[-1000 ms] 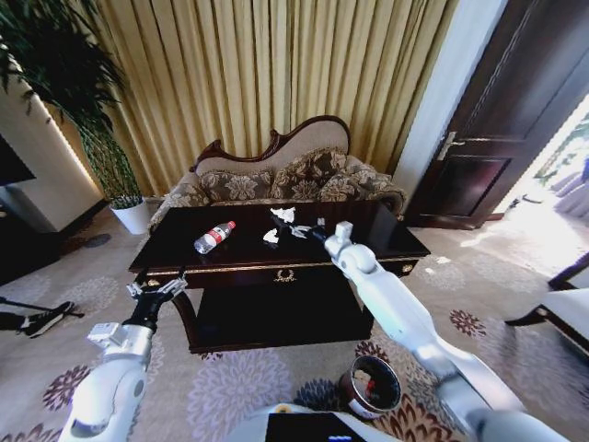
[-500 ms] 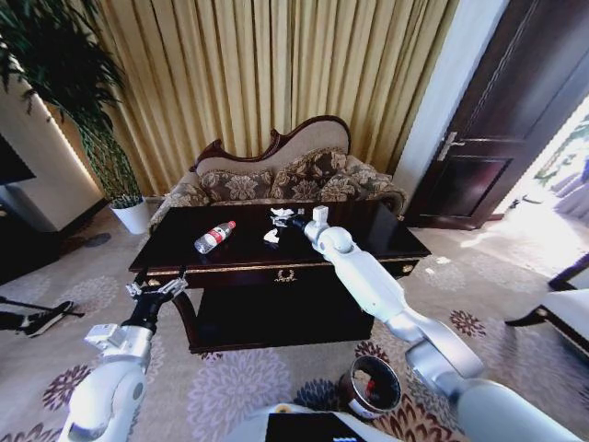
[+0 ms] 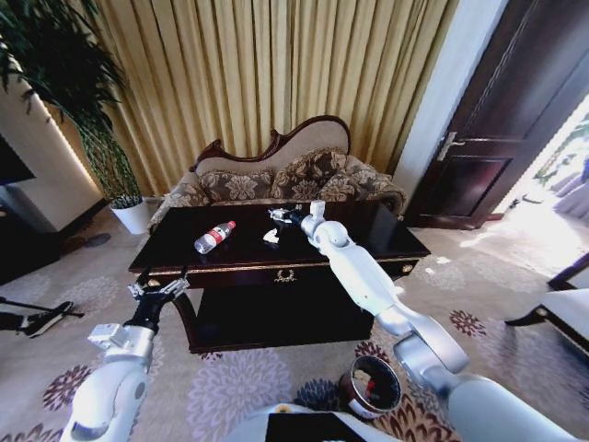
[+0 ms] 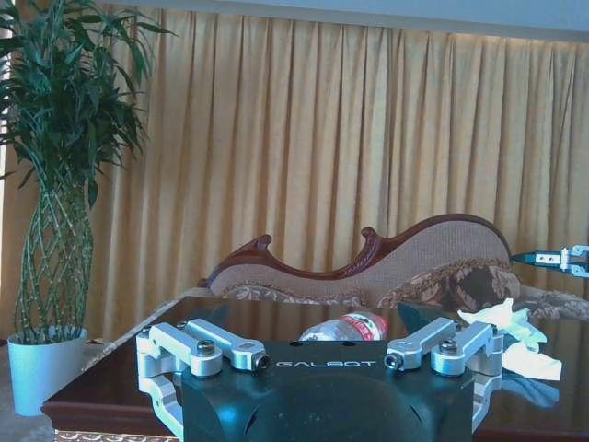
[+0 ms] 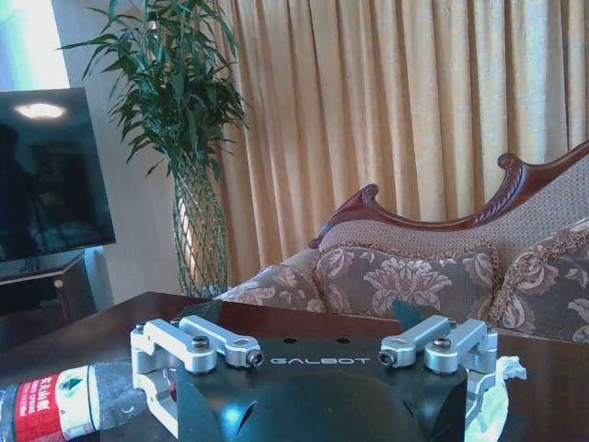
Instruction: Move to the front of the table and place the trash on the table into the trash bin.
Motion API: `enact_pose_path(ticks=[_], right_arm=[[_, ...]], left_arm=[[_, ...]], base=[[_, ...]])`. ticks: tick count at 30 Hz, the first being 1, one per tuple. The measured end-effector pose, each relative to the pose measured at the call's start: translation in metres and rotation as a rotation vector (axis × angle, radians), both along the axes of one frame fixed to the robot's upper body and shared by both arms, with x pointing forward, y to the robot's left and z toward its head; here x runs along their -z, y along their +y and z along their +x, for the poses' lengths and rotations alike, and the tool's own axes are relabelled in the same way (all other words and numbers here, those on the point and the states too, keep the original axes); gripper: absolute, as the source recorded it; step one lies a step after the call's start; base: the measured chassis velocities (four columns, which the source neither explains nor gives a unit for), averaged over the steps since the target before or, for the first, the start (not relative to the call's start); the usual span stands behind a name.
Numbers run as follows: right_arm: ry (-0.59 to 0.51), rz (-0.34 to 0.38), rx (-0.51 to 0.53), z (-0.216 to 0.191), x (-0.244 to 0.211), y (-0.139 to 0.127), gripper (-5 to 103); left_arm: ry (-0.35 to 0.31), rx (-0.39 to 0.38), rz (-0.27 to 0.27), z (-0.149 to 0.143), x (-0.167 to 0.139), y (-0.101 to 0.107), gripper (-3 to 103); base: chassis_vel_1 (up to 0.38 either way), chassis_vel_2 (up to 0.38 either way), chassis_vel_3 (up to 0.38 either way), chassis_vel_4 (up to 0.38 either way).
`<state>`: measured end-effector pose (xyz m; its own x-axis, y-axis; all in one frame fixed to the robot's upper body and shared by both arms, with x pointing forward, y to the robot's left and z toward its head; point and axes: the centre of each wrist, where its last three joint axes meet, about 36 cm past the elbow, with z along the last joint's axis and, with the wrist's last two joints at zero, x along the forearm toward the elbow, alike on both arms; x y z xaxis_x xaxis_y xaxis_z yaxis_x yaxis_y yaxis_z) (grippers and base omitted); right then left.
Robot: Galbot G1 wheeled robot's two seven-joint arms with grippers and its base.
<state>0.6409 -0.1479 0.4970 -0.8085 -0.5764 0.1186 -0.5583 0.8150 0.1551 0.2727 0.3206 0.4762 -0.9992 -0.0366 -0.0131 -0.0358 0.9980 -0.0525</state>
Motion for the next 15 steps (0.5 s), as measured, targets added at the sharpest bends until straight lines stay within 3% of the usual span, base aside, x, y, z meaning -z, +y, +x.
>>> enact_pose_path(ticks=[15], right_arm=[[-0.014, -0.009, 0.005, -0.005, -0.002, -0.011, 100]], left_arm=[[-0.001, -0.004, 0.001, -0.001, 0.002, 0.002, 100]], base=[[-0.021, 0.030, 0.031, -0.023]])
